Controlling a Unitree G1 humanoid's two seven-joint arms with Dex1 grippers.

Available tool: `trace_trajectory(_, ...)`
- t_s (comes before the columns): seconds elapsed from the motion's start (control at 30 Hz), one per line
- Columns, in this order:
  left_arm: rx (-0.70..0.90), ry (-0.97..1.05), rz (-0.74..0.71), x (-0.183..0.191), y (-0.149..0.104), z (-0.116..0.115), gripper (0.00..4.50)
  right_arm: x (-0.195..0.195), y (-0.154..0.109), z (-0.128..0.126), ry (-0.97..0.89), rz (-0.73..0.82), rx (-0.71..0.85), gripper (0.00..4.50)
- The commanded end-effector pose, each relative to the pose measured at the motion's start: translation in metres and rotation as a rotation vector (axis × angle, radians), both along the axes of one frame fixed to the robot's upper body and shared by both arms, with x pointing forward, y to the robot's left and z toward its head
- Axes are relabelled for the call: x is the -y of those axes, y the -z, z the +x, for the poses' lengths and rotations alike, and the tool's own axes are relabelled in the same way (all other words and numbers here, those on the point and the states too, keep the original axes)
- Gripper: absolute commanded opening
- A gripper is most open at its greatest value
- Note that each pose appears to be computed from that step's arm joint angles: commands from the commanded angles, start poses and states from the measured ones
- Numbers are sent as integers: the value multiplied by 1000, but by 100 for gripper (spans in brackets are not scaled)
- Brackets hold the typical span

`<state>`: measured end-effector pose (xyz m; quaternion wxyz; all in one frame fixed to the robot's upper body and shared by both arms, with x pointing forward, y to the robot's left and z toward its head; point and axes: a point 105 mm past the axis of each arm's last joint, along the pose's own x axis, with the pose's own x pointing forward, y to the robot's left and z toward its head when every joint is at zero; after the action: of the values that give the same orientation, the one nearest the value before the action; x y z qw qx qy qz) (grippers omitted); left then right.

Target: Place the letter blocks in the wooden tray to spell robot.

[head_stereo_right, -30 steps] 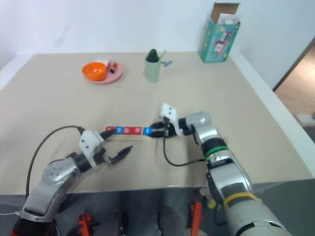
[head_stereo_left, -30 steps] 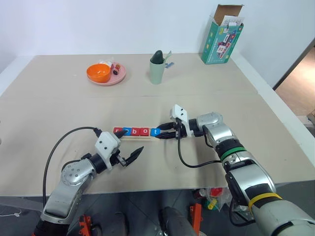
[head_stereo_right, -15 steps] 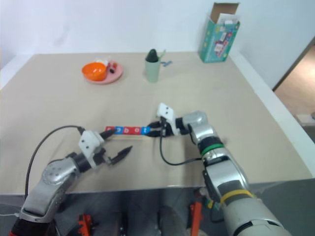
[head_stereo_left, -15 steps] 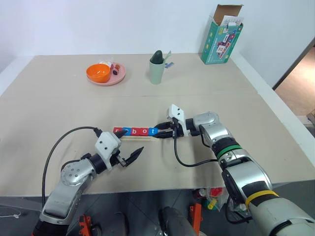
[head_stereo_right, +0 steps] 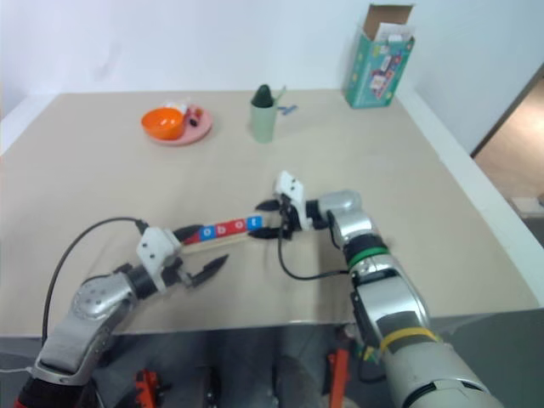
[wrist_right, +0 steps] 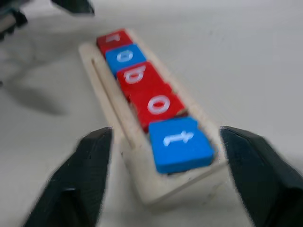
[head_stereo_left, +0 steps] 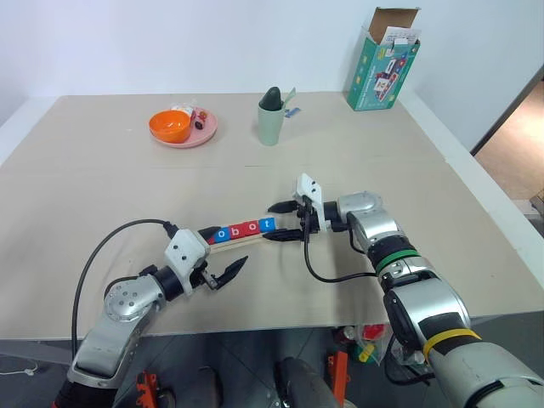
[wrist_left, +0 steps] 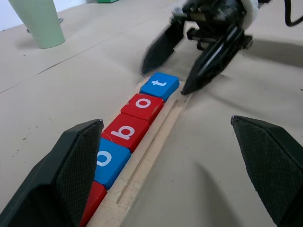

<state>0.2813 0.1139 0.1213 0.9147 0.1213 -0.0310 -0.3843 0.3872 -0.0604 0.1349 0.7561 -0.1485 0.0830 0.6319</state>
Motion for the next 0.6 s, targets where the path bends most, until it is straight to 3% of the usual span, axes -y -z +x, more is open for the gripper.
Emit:
trace_trajectory(0.03,49,17,10,0,-10,0,450,0,-28,-1,-13,68,63,448)
trace_trajectory(0.43,38,35,6,2,-6,-5,450,6,-13,-14,66,85,59,448)
trace_trajectory(0.6,41,42,7,1,-8,-6,450,6,-24,-24,85,146,98,292)
